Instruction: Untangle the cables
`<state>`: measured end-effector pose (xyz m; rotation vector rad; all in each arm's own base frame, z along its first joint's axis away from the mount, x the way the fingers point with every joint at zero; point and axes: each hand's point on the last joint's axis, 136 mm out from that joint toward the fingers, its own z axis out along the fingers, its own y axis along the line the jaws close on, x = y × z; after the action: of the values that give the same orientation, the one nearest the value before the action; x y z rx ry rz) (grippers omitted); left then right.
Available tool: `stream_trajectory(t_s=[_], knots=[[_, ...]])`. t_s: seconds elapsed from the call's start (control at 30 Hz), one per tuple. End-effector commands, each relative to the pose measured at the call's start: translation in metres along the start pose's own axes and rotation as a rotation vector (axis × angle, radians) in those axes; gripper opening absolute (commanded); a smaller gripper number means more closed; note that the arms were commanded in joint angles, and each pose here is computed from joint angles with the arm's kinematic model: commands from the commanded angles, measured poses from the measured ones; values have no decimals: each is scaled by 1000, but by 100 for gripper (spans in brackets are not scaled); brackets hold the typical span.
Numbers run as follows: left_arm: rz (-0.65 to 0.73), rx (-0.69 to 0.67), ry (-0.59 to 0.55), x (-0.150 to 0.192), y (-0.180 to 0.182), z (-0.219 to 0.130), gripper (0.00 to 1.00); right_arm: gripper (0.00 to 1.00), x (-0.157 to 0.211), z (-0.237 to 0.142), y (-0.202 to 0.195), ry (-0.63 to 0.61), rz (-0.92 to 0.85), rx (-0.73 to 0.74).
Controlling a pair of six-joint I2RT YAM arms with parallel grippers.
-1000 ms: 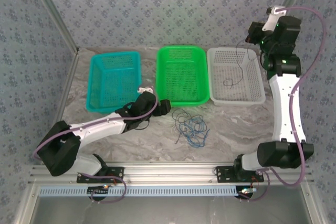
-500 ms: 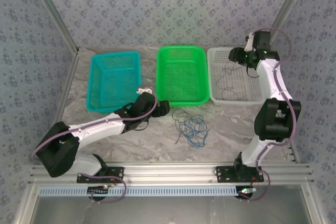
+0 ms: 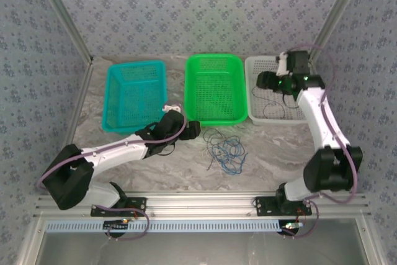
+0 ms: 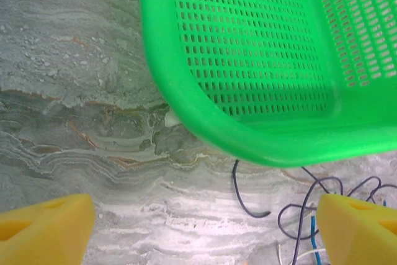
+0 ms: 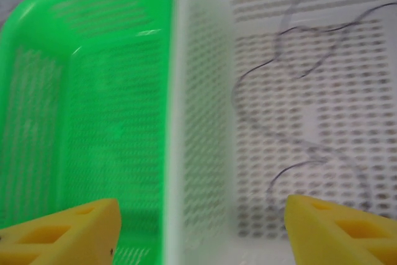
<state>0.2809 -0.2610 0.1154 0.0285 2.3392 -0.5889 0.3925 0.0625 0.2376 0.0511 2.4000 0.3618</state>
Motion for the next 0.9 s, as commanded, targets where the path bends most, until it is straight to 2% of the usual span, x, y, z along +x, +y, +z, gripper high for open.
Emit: stream_trajectory(t_s=[0.0,0.1,0.2,0.37,0.53,0.87], knots=[[45,48,-2,0,-9,-10,92,71,53,-7,40,44,-114,-99],[75,87,1,4,-15,-14,91,66,98,-9,70,54,-156,-223],[114,140,23,12,-26,-13,89,57,131,-8,75,51,-118,-243],[181,226,124,41,-49,-6,82,57,170,6,83,30,-77,-265],[204,190,200,65,-55,7,79,58,190,20,86,37,-62,-229],[195,227,202,67,-74,36,73,61,202,21,75,3,0,-199]])
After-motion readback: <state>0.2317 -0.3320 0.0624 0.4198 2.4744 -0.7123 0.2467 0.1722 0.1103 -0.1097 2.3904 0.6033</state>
